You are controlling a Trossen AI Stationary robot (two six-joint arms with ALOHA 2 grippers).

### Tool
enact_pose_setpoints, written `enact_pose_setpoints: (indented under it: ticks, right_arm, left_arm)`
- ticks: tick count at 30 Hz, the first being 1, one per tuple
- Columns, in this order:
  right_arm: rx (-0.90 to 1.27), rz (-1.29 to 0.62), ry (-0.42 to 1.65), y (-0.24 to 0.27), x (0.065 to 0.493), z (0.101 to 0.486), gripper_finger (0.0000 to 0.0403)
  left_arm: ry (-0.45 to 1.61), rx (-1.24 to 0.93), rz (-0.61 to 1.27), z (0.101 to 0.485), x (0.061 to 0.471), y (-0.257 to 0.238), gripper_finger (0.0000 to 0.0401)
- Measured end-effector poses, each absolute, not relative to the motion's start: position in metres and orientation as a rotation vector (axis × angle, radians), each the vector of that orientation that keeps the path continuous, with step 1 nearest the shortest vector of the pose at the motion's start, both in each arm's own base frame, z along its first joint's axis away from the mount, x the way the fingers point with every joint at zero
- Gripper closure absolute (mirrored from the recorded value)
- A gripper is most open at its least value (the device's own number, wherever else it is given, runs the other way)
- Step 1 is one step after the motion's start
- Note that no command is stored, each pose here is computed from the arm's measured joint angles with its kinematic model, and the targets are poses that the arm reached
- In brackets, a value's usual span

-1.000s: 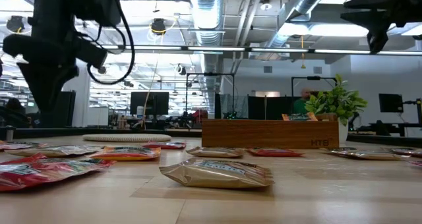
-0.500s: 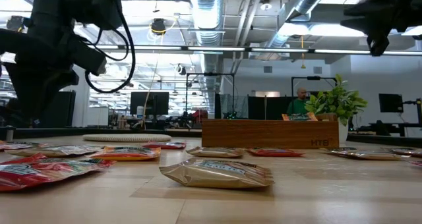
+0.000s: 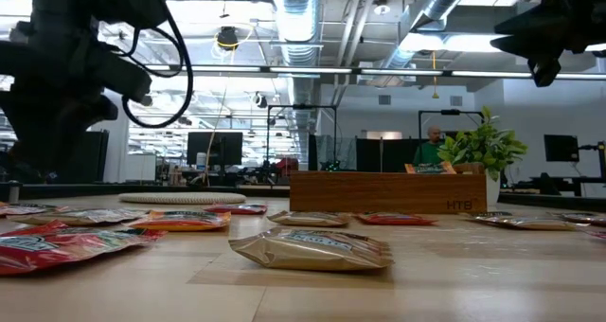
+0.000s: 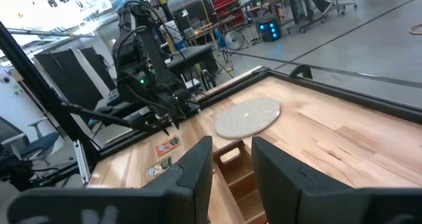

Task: Pick & Place Tea
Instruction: Put the orange tea bag into the right section of the wooden organizer

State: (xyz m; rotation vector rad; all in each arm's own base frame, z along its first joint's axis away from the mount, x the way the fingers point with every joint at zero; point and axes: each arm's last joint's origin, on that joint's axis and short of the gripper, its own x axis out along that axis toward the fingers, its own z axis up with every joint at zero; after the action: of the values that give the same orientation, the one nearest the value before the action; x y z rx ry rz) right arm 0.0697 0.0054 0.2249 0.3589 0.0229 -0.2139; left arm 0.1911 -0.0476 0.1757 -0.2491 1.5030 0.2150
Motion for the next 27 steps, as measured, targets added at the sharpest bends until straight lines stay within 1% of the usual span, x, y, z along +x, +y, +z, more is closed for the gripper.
enact_pose_setpoints:
  ticks: [10,13,19,27]
  right_arm:
    - [0.36,-0.214,0.022,0.005,0.07,0.225,0.0305]
    - [0.36,-0.214,0.022,0.005,0.07,0.225,0.0305]
    - [0.359,-0.214,0.022,0.005,0.07,0.225,0.0305]
    - [0.36,-0.214,0.022,0.005,0.07,0.225,0.0305]
  left_arm:
    - [1.585,-0.232,0.22,0.153,0.186,-0.047,0.025]
    - [1.578,-0.248,0.203,0.149,0.185,-0.047,0.025]
    - [1.559,-0.213,0.168,0.14,0.183,-0.046,0.025]
    - [1.551,-0.219,0.165,0.132,0.179,-0.045,0.0253]
